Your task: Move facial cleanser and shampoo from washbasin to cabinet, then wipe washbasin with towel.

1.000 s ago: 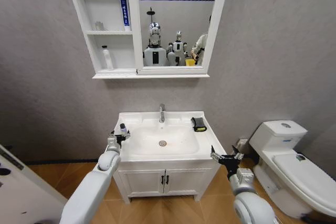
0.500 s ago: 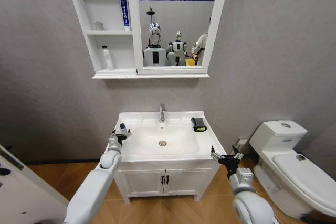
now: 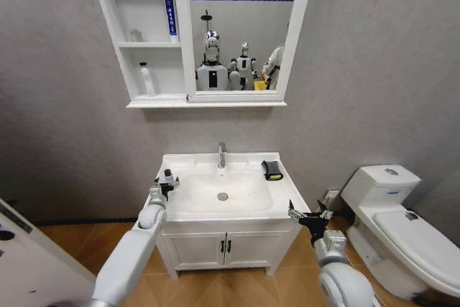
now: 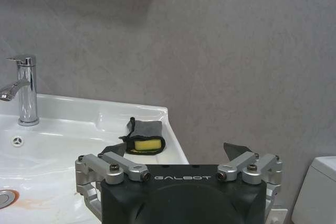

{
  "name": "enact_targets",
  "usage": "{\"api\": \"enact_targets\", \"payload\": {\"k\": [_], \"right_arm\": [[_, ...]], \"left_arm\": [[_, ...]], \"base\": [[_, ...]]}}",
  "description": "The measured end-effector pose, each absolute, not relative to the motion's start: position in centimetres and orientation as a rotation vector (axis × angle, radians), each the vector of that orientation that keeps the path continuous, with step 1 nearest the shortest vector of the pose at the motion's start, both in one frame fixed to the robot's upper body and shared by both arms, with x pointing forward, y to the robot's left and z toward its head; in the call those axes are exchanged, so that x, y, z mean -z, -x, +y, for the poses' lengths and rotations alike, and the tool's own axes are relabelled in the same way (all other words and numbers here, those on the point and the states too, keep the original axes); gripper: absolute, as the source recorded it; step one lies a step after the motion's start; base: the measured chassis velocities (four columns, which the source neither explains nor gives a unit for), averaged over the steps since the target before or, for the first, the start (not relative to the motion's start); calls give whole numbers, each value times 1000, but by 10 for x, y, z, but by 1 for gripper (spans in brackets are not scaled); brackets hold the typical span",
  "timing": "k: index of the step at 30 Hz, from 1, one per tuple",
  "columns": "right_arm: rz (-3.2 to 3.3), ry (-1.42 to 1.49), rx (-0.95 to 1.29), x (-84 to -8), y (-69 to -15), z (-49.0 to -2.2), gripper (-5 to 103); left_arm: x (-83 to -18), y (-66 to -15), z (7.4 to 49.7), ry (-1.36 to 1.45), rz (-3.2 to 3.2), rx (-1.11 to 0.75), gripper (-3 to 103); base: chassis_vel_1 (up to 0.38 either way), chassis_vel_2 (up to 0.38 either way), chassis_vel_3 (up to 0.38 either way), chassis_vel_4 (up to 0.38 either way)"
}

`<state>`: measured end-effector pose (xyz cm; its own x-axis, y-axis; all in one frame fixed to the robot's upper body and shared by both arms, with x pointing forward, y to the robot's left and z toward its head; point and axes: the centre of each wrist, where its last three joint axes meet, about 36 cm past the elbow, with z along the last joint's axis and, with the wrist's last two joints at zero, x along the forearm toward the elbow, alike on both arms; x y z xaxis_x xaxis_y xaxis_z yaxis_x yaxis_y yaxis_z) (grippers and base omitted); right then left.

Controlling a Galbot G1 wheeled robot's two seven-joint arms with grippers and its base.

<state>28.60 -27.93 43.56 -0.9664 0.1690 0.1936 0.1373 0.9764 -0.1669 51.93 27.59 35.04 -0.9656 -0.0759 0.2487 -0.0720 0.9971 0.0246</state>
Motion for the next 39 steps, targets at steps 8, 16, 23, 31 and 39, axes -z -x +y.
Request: {"api": "enact_targets", "payload": {"k": [8,16,23,31,39], "right_arm": [[-2918,234,-216,-436,-286,-280,100],[-2920,239,-217,-436,-286,-281,100],[-2924,235,-218,-437,-287,-280,100],[-2925,233,-218,-437,-288,-280,100],[-2923,208,-212,-435,-286,-270,100]], "left_arm": [[-346,-519,270,-90,-2882,9,75],[-350,-523,267,-87,-2892,1,47],[-364,-514,267,-66,-2918,-1,43],[-481,-473,260,-71,-2993,-13,43],[-655,-452,275,30,-3035,15,43]], "base": [[0,0,0,0],[0,0,0,0],[0,0,0,0],[0,0,0,0],[0,0,0,0]]}}
